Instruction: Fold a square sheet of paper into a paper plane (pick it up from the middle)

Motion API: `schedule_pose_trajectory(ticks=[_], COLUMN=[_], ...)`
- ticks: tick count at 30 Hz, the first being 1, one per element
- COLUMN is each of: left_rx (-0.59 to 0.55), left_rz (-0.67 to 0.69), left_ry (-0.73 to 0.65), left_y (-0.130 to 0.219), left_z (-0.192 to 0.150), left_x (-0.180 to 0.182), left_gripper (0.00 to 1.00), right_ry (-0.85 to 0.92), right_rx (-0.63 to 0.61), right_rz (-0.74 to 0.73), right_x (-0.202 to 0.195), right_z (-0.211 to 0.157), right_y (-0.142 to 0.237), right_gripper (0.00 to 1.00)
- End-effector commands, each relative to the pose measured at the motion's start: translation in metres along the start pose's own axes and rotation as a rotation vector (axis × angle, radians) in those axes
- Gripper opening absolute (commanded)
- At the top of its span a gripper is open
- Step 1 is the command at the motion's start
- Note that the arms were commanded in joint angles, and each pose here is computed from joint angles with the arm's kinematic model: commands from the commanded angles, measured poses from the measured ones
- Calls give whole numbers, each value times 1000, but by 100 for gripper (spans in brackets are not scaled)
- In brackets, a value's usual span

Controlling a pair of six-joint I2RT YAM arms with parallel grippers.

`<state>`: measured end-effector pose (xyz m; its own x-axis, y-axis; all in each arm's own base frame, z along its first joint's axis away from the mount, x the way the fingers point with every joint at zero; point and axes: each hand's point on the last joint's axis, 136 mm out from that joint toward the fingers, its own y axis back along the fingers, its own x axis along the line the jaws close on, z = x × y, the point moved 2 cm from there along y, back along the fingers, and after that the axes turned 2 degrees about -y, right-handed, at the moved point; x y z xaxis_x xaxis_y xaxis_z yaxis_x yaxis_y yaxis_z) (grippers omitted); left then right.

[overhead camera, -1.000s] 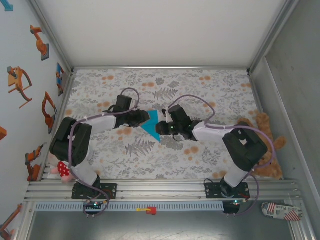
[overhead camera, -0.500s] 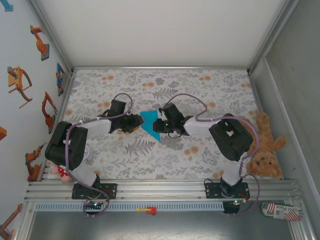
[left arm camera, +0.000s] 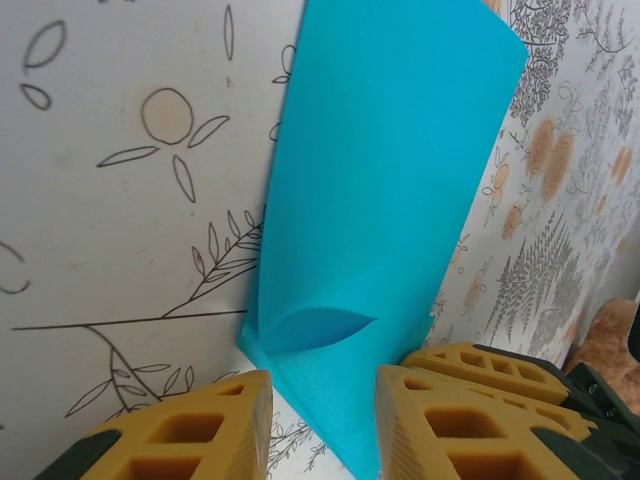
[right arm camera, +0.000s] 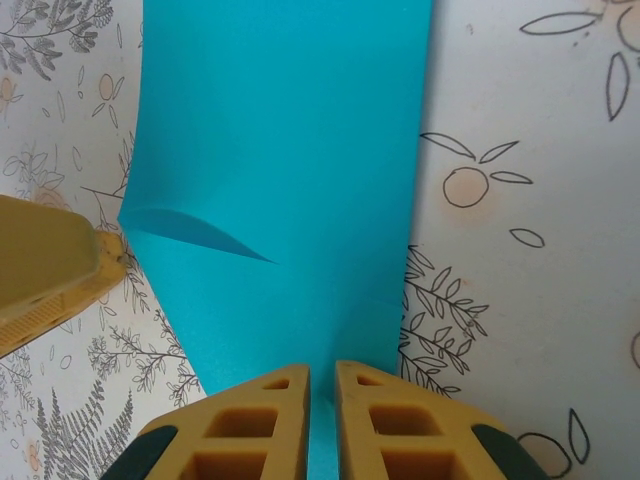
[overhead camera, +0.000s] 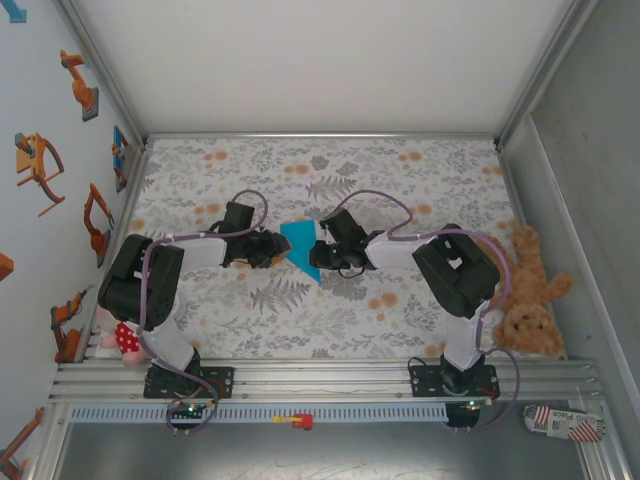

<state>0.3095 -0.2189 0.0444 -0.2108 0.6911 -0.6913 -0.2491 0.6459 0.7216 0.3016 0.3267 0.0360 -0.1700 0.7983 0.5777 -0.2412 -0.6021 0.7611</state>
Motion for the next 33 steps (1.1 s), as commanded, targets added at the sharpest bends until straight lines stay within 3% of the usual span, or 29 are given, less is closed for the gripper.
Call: schedule_pose_trajectory(ticks=[1, 8, 13, 20, 33], left_rx=[21, 21, 37, 59, 115], left_rz=[-16, 13, -89, -203, -185], left_ry=[13, 28, 14, -12, -20], left_y=[-5, -6, -8, -8, -24], left_z=[1, 0, 1, 0, -4], left_x=[-4, 1, -16, -33, -22], left_gripper=[33, 36, 30, 29, 27], right_ry=[-25, -29, -31, -32, -32], right_rx=[5, 9, 11, 2, -8], right_rz=[-29, -34, -32, -27, -3], right_x=[-7, -9, -10, -11, -10], right_z=[3, 2, 1, 2, 4], right_y=[-3, -4, -4, -3, 0], right_gripper=[14, 14, 14, 14, 14])
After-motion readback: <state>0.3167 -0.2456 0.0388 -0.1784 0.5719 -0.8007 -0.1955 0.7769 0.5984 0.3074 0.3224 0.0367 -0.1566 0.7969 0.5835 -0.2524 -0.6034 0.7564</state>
